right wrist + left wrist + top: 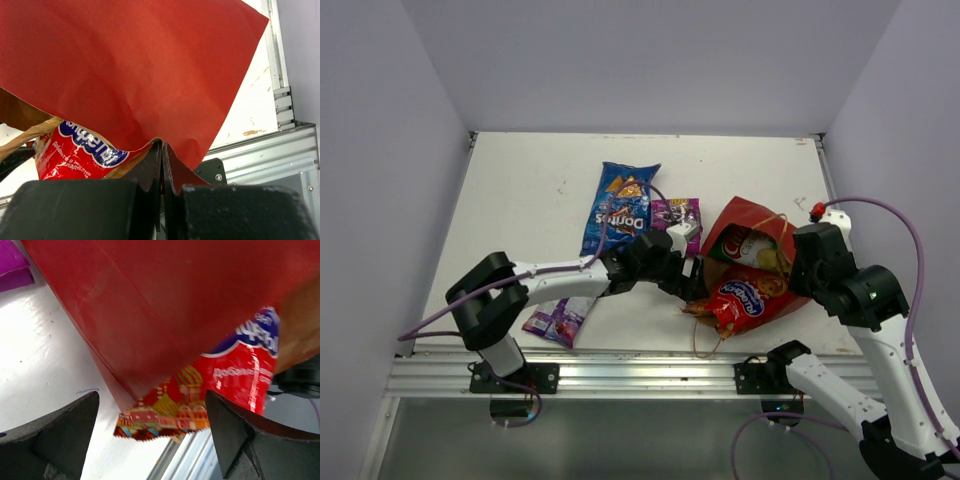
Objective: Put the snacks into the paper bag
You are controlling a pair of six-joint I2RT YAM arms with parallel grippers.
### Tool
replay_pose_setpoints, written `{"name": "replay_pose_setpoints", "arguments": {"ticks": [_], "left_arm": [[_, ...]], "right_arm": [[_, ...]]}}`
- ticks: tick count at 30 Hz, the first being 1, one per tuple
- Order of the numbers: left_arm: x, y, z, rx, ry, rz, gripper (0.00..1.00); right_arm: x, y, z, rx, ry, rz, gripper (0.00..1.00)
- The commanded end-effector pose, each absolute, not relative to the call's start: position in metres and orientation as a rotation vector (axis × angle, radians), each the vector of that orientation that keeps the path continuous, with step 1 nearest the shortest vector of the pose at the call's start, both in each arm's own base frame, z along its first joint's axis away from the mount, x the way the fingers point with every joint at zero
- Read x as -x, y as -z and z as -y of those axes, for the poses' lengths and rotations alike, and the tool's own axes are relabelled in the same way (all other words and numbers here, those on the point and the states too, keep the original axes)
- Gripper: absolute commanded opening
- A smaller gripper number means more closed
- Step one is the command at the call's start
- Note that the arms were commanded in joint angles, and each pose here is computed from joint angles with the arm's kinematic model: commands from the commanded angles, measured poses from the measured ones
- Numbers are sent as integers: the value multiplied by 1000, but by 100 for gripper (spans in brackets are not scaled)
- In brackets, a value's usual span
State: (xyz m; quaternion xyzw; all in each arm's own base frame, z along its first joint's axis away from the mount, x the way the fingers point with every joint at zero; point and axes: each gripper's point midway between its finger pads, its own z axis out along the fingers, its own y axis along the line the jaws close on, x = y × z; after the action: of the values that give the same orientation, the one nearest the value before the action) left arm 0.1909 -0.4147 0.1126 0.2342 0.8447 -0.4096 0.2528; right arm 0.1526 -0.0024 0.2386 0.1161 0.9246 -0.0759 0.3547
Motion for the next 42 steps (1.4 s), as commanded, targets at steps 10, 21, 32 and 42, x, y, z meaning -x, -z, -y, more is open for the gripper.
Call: {"name": "replay_pose_setpoints", "arguments": {"ticks": [10, 21, 32, 42], "left_arm": [[-218, -104, 452, -726, 1060, -2186, 69], [-233, -125, 439, -744, 842, -2309, 0], [-263, -223, 450, -839, 826, -2429, 0], [-301, -276, 397, -664, 918, -2453, 0]], "right_arm": [[-163, -241, -4, -298, 160, -2371, 0], [-156, -231, -5, -273, 160, -2413, 0], [-138, -240, -11, -237, 107, -2481, 0], [-136, -269, -22, -227, 9, -2480, 0]]}}
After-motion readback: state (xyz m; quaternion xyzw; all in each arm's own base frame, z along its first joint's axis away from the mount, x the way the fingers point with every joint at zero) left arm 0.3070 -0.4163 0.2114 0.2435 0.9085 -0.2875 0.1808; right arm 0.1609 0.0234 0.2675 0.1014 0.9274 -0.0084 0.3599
